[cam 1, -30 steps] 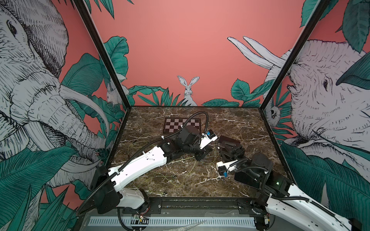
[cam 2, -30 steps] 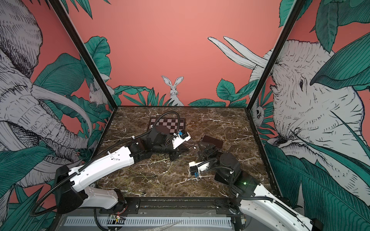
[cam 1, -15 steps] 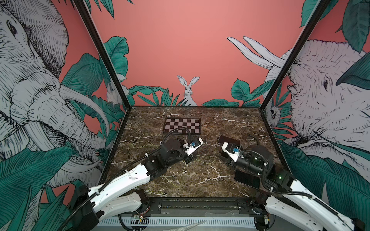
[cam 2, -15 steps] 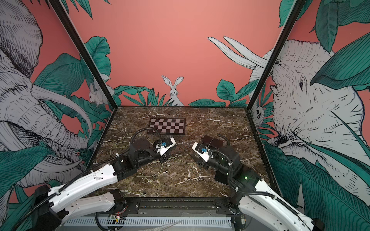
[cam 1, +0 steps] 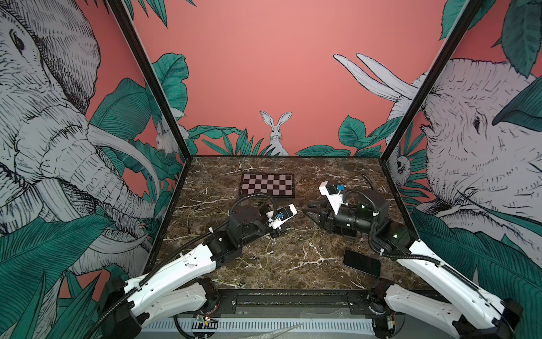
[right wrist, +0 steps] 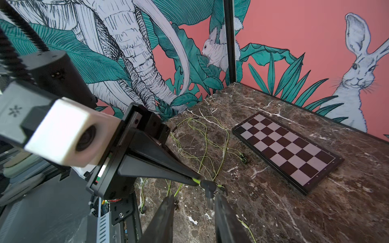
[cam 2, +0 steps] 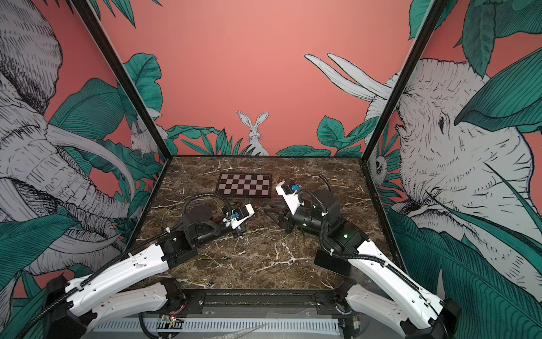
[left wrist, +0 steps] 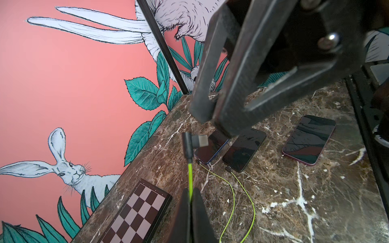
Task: Plug wired earphones into phones
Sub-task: Pick up the wired earphone from the center of the board.
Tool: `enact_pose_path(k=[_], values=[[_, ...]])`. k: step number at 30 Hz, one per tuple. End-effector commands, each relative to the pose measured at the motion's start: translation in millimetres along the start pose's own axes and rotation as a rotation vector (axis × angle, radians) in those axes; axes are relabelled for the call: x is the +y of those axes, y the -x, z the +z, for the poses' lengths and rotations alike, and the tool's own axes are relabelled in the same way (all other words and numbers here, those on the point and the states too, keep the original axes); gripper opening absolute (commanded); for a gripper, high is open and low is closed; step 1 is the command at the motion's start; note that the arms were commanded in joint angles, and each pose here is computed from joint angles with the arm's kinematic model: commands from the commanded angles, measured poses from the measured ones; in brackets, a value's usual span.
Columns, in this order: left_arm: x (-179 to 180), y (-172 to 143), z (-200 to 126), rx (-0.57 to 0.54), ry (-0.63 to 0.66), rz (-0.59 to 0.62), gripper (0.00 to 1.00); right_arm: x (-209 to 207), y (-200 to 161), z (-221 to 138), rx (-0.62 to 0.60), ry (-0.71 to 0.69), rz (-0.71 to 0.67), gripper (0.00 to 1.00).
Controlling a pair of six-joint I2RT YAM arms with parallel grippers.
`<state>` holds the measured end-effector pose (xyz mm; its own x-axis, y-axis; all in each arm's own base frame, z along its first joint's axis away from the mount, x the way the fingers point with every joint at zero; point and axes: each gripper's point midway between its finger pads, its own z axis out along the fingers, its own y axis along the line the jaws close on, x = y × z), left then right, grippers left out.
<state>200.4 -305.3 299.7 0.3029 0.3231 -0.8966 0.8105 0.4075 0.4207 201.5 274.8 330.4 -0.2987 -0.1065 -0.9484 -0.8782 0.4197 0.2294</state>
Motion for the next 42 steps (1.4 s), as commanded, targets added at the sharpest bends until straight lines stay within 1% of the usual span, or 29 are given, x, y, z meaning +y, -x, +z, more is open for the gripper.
enact_pose_path(k=[1,3,6,8,13,15,20,24,27,29,31,32,33,34,35,36,39,40,42], values=[[0,11,-5,-0.053,-0.004,0.034,0.00,6,12,1,-0.011,0.035,0.003,0.33],[0,11,-5,-0.052,-0.004,0.028,0.00,3,9,4,0.016,0.024,0.008,0.33],[0,10,-5,-0.053,-0.004,0.033,0.00,-3,6,4,0.026,-0.010,0.002,0.33],[-1,9,-5,-0.047,-0.006,0.042,0.00,-7,5,4,0.016,-0.028,0.003,0.27],[0,8,-5,-0.044,0.002,0.038,0.00,-5,6,2,0.003,-0.025,-0.002,0.23],[0,9,-5,-0.049,0.000,0.034,0.00,-5,7,2,-0.003,-0.022,-0.006,0.19],[0,9,-5,-0.048,0.001,0.035,0.00,4,2,5,0.019,0.036,0.001,0.14],[-1,8,-4,-0.046,-0.003,0.036,0.00,5,1,7,0.023,0.052,0.007,0.10],[-1,8,-4,-0.044,-0.003,0.036,0.00,7,3,6,0.011,0.063,0.001,0.06],[-1,8,-4,-0.045,-0.004,0.034,0.00,7,2,5,0.015,0.058,-0.013,0.00],[-1,8,-5,-0.042,-0.007,0.028,0.00,5,0,4,0.025,0.041,-0.045,0.00],[0,8,-4,-0.040,-0.005,0.016,0.12,2,-3,2,0.034,0.024,-0.074,0.00],[1,9,-4,-0.039,-0.001,0.000,0.30,0,-6,0,0.051,0.004,-0.114,0.00],[1,10,-3,-0.038,-0.005,-0.010,0.45,-3,-10,-3,0.067,-0.014,-0.150,0.00],[-1,11,-3,-0.037,-0.018,-0.019,0.57,-6,-14,-6,0.087,-0.036,-0.193,0.00],[-4,13,-3,-0.041,-0.040,-0.022,0.61,-8,-21,-10,0.109,-0.052,-0.254,0.00],[-16,18,-5,-0.072,-0.108,-0.029,0.63,-15,-36,-18,0.149,-0.085,-0.447,0.00],[-19,19,-5,-0.083,-0.128,-0.031,0.63,-16,-38,-21,0.154,-0.094,-0.492,0.00],[-25,23,-5,-0.106,-0.165,-0.051,0.57,-15,-43,-27,0.169,-0.089,-0.597,0.00]])
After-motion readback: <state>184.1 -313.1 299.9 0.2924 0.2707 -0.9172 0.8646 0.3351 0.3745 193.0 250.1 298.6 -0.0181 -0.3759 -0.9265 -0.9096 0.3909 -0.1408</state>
